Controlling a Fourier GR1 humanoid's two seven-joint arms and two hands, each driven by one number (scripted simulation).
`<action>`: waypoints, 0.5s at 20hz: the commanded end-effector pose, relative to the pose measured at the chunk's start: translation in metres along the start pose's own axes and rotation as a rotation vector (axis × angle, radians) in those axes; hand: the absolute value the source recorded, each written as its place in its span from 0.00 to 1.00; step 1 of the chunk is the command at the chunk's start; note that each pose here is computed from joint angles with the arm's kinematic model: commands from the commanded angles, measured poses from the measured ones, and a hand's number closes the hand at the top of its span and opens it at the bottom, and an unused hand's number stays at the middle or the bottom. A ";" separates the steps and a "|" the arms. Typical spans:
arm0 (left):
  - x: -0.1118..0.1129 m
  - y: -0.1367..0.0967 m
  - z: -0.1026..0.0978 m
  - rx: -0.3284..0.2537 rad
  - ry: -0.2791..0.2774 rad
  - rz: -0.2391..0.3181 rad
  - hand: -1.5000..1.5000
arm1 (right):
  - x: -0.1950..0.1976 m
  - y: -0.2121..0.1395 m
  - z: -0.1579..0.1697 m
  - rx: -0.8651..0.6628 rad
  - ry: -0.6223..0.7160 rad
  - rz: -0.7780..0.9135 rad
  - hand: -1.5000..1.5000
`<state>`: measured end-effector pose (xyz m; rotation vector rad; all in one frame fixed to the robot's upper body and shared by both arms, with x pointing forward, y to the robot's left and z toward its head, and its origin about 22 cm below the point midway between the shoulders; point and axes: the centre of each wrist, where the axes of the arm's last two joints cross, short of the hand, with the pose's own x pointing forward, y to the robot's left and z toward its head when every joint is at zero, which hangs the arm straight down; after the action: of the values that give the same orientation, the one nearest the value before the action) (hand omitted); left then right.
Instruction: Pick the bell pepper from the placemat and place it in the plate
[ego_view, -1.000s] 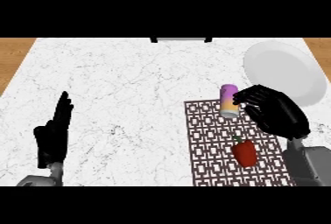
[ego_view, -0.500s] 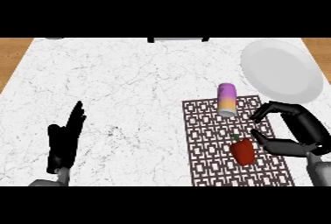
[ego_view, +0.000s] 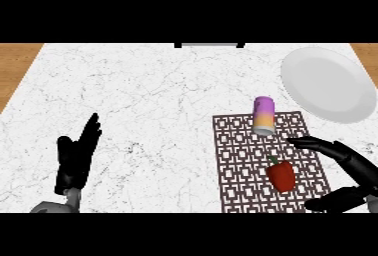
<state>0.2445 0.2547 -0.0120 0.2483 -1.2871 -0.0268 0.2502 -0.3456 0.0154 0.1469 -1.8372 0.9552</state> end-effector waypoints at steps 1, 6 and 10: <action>0.008 0.002 -0.009 0.004 -0.012 -0.002 0.50 | 0.015 -0.032 -0.010 0.080 0.018 0.255 0.00; 0.017 -0.005 -0.003 -0.008 0.006 0.004 0.50 | 0.046 -0.043 -0.030 0.207 0.119 0.415 0.00; 0.000 -0.004 0.006 -0.007 -0.003 -0.019 0.50 | 0.054 -0.020 -0.033 0.377 0.226 0.462 0.00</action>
<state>0.2481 0.2507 -0.0105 0.2481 -1.2863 -0.0281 0.2651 -0.3333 0.0707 -0.1259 -1.6362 1.4328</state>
